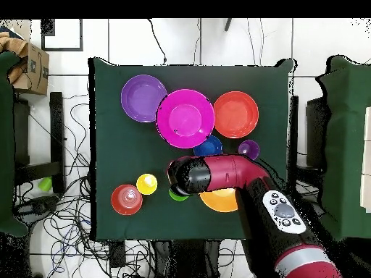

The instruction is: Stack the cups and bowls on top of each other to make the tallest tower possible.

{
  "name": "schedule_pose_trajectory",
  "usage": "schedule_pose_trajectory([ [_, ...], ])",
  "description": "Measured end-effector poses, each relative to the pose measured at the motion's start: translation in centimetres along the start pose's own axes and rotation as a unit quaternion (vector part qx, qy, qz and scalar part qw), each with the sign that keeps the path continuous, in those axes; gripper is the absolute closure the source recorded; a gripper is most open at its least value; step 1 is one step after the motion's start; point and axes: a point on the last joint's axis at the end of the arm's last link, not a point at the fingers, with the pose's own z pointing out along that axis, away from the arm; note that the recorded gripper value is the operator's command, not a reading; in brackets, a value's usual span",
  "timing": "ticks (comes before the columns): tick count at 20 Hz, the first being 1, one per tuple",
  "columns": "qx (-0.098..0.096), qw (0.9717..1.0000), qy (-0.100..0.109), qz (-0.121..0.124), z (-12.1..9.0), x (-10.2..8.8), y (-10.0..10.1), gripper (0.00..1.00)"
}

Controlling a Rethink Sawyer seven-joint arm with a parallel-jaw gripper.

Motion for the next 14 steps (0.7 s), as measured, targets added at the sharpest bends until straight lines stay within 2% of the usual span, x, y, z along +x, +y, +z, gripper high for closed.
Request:
schedule_pose_trajectory([
  [8,-0.002,0.9999,0.005,0.010,-0.1,0.5,0.0,0.00],
  [14,-0.003,0.9998,0.014,0.011,-0.6,1.9,0.6,0.00],
])
